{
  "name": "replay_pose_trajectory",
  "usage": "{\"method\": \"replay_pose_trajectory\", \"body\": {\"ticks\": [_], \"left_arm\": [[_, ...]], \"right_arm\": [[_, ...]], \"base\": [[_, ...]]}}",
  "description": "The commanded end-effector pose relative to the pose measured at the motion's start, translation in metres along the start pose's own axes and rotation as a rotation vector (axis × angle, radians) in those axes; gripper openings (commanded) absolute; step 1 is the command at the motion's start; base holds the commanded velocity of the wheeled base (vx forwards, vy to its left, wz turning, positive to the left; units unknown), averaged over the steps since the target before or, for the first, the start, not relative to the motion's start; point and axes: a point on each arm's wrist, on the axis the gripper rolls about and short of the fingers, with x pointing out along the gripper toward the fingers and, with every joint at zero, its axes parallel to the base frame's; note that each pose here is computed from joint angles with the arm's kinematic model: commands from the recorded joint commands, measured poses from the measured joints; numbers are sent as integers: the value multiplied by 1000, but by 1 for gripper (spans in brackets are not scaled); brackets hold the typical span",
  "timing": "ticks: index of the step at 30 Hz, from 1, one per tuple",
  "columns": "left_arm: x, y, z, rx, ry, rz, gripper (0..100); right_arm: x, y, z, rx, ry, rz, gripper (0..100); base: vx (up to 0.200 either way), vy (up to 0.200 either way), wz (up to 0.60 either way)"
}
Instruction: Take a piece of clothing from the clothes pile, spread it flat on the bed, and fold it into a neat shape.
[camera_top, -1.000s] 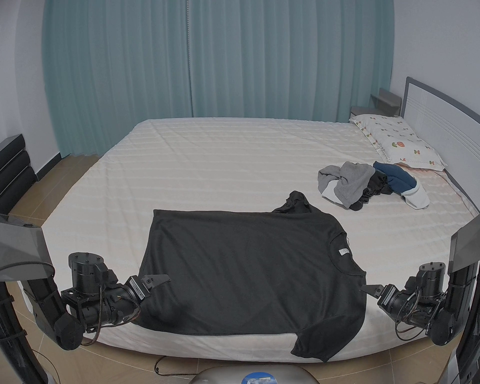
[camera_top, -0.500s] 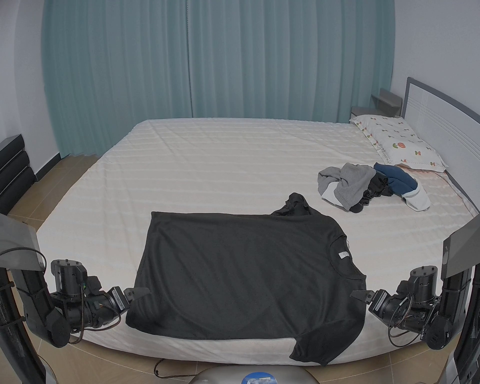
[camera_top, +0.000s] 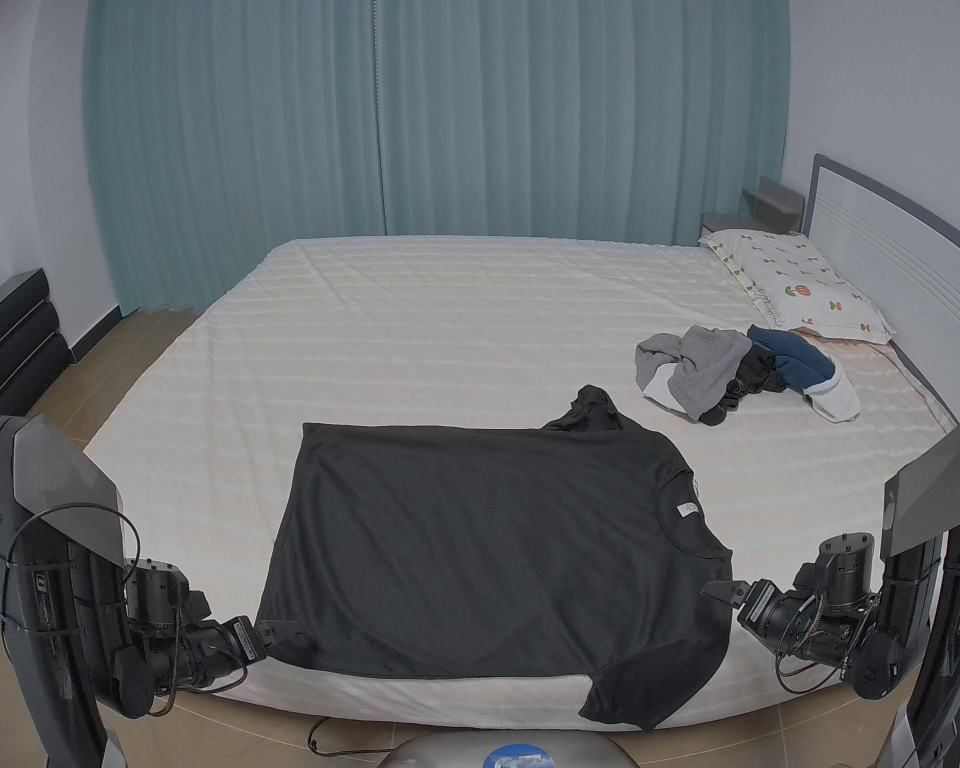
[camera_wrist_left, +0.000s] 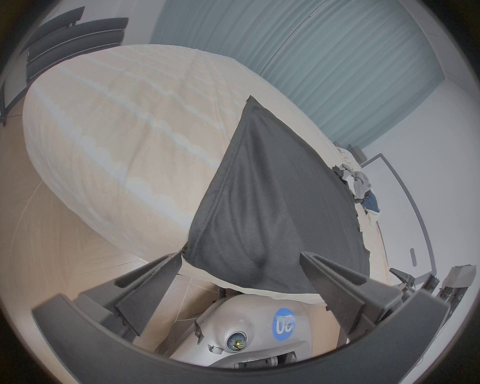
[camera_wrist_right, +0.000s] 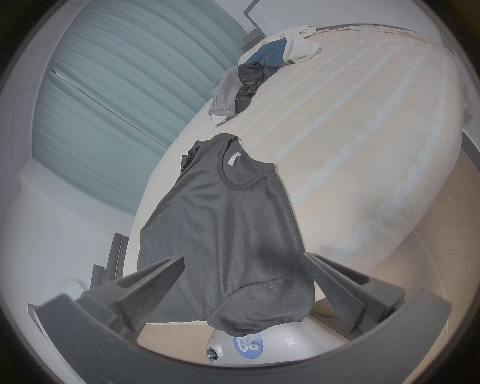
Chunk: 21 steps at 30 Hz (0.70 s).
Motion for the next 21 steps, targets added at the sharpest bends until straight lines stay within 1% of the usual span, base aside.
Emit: {"method": "replay_pose_trajectory", "body": {"ticks": [1, 4, 7, 14, 19, 21], "left_arm": [[1, 4, -7, -12, 30, 37, 100], [4, 4, -10, -3, 39, 46, 100], [7, 5, -12, 7, 23, 81, 100], [14, 3, -15, 27, 12, 82, 100], [21, 1, -18, 48, -5, 124, 100], [21, 1, -18, 47, -8, 124, 100]], "right_arm": [[-2, -2, -2, 1, 8, -8, 100], [-1, -3, -3, -1, 15, -17, 100], [-1, -4, -3, 1, 13, -18, 100], [-1, -4, -3, 0, 14, -17, 100], [-1, -3, -3, 0, 13, -16, 100], [-1, -3, -3, 0, 13, -16, 100]], "base": [[0, 0, 0], [0, 0, 0], [0, 0, 0], [0, 0, 0], [0, 0, 0], [0, 0, 0]]}}
